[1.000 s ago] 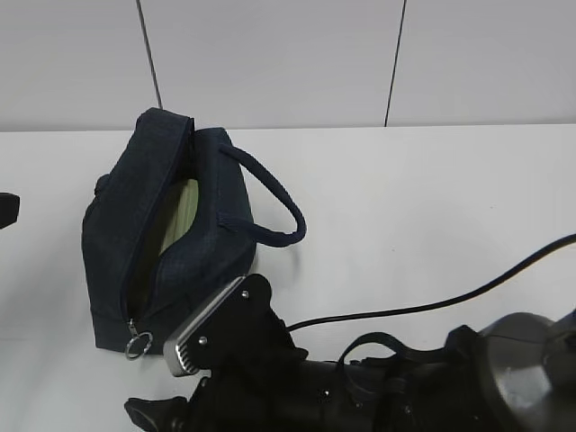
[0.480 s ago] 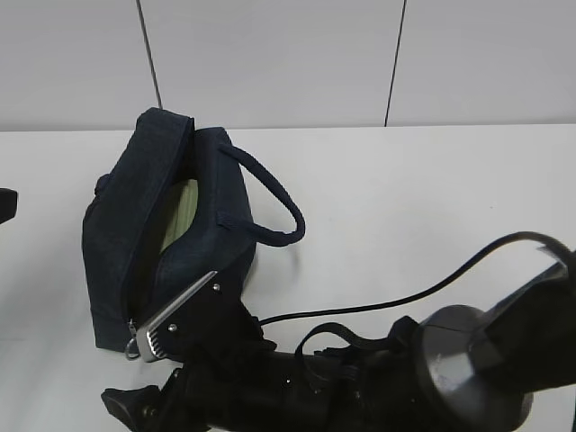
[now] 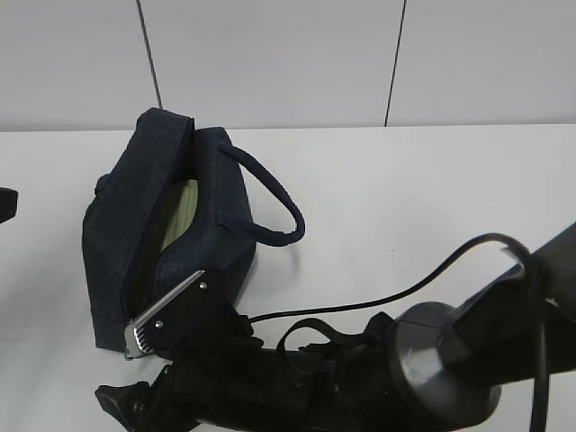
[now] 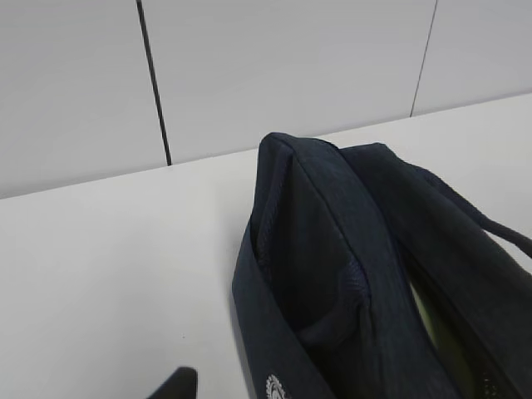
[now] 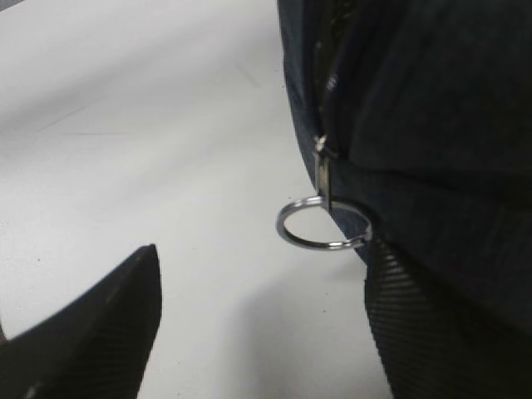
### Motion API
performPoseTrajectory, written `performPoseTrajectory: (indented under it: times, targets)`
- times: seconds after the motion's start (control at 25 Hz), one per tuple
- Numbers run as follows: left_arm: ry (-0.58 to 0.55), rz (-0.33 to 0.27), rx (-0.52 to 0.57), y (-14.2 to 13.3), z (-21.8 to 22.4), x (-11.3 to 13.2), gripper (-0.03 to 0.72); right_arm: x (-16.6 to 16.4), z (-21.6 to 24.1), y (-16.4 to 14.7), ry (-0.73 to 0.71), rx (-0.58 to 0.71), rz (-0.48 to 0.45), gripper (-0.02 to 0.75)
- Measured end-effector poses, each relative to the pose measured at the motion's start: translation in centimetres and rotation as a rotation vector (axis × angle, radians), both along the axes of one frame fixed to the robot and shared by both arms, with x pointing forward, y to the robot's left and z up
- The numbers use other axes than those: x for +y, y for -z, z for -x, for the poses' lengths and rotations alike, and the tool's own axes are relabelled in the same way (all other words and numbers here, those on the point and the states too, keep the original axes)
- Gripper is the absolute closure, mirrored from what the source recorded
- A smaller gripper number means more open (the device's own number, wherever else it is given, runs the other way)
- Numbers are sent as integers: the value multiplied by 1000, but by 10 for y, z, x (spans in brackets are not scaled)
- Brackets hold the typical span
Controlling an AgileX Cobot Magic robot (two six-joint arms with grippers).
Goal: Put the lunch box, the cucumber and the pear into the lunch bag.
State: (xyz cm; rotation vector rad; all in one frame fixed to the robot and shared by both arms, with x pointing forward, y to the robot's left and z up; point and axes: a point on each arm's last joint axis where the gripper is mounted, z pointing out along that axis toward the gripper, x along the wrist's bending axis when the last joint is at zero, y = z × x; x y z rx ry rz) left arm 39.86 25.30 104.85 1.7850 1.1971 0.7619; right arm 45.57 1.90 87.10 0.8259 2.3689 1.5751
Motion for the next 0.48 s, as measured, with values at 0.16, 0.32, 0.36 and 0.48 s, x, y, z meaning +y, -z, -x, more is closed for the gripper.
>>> performPoseTrajectory:
  times: [0.16, 0.32, 0.36, 0.48]
  targets:
    - [0, 1, 0, 0, 0, 0, 346, 3, -2, -3, 1, -6, -11, 148]
    - [0, 1, 0, 0, 0, 0, 346, 3, -2, -2, 1, -2, -3, 148]
    - [0, 1, 0, 0, 0, 0, 346, 2, -2, -1, 2, 0, 2, 148]
    - [0, 2, -1, 0, 0, 0, 346, 2, -2, 0, 3, 8, 18, 148]
